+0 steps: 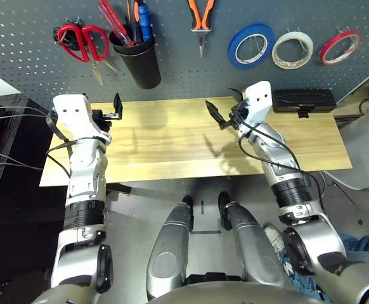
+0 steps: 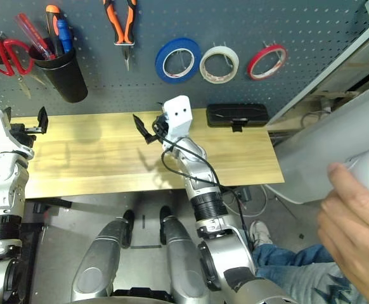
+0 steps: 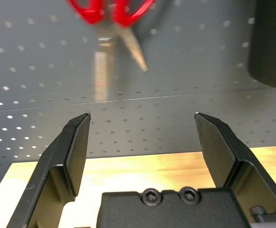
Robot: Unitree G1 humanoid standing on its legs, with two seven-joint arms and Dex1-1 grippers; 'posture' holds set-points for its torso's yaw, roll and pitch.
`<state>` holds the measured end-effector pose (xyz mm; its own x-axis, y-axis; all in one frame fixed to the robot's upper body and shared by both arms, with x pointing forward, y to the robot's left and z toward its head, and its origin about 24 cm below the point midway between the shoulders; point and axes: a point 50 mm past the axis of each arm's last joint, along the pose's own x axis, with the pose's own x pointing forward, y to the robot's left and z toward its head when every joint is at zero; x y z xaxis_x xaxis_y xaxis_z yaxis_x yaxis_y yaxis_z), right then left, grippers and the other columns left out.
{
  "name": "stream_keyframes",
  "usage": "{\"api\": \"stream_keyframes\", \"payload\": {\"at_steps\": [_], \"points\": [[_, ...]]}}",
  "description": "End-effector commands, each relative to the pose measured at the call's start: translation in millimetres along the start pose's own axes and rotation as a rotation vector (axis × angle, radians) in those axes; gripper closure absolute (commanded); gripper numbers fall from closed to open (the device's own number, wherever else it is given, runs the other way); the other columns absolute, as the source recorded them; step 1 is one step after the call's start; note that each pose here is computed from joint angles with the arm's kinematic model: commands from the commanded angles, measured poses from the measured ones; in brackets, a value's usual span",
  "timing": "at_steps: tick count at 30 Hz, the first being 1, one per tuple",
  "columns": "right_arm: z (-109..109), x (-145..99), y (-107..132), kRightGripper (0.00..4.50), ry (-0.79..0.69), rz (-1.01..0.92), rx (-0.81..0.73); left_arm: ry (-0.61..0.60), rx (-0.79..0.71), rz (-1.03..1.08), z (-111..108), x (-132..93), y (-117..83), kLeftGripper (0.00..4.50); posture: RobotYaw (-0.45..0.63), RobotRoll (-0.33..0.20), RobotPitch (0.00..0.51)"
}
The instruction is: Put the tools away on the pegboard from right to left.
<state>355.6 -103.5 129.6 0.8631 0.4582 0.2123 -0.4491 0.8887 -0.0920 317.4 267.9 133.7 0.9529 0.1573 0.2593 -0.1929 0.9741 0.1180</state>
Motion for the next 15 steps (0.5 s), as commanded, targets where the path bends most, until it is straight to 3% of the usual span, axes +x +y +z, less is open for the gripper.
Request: {"api": "stream_keyframes", "payload": {"at_steps": [1, 15], "points": [[-17, -11, -12, 0.0, 0.042, -0.093, 0.044, 0.077, 0.016, -0.029, -15, -6, -2, 0.02, 0.04, 0.0, 0.303], [-32, -35, -66, 0.0, 0.099, -0.37, 0.053, 0.149, 0.011, -0.1, -25, -3, -17, 0.02, 0.02, 0.0, 0.299]]}}
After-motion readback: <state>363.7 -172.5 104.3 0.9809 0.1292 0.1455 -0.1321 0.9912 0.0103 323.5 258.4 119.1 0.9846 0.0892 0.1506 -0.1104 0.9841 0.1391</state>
